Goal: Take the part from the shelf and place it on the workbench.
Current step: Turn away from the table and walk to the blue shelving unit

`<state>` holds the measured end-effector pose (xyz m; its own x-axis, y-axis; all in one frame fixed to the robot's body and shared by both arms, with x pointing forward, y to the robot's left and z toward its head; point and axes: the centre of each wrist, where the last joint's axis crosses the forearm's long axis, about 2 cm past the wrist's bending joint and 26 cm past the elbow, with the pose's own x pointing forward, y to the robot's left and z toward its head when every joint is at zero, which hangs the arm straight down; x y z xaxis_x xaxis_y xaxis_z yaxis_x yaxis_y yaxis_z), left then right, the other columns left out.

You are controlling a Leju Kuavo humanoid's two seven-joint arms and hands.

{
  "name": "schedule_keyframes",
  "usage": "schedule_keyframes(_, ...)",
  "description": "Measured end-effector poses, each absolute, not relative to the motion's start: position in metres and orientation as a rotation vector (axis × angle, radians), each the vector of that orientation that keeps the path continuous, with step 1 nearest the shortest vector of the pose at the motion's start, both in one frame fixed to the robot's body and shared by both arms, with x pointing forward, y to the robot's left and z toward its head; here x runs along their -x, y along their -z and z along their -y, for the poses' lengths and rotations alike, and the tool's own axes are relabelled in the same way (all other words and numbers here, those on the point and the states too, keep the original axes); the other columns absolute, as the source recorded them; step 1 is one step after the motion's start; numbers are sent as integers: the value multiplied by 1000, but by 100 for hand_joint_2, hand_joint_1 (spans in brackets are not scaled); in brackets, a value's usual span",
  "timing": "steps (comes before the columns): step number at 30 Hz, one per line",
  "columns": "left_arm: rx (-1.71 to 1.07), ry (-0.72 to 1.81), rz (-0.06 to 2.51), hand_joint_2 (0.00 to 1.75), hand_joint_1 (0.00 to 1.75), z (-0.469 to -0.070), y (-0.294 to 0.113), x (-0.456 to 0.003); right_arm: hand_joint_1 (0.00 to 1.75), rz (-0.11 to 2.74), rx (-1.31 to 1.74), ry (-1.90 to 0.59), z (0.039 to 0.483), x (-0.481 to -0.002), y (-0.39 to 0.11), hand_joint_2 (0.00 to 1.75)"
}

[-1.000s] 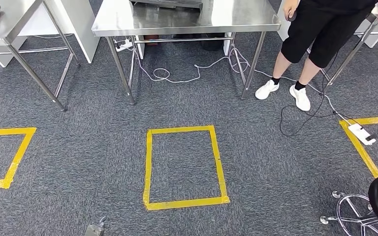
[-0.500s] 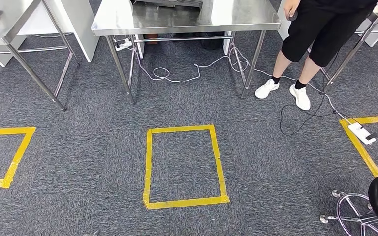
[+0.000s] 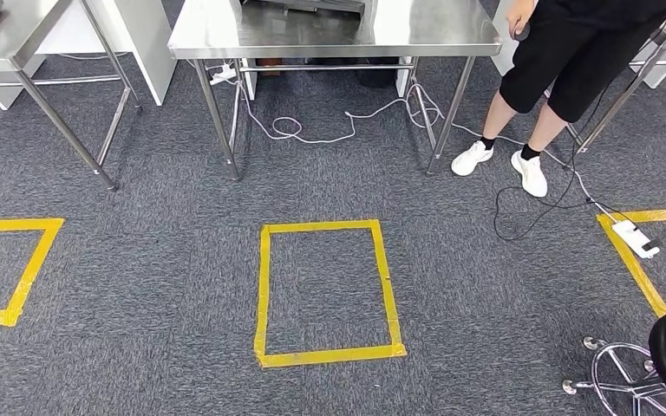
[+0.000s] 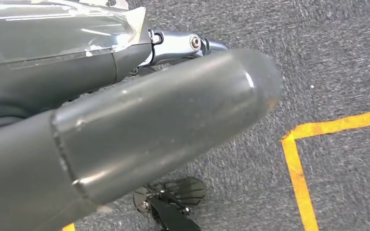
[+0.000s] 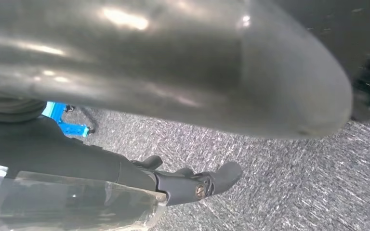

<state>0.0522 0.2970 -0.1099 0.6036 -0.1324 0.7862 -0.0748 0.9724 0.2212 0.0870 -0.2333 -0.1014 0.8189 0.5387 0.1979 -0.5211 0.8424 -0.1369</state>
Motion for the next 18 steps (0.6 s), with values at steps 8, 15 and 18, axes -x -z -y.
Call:
schedule_keyframes(8, -245, 34, 914, 0, 0, -299, 110, -49, 0, 234, 80, -565, 235, -87, 102, 0)
schedule_keyframes(15, -249, 33, 911, 0, 0, -299, 111, -48, 0, 233, 79, -567, 235, -87, 102, 0)
schedule_keyframes(18, -254, 30, 903, 0, 0, -299, 111, -46, 0, 229, 79, -568, 235, -85, 102, 0)
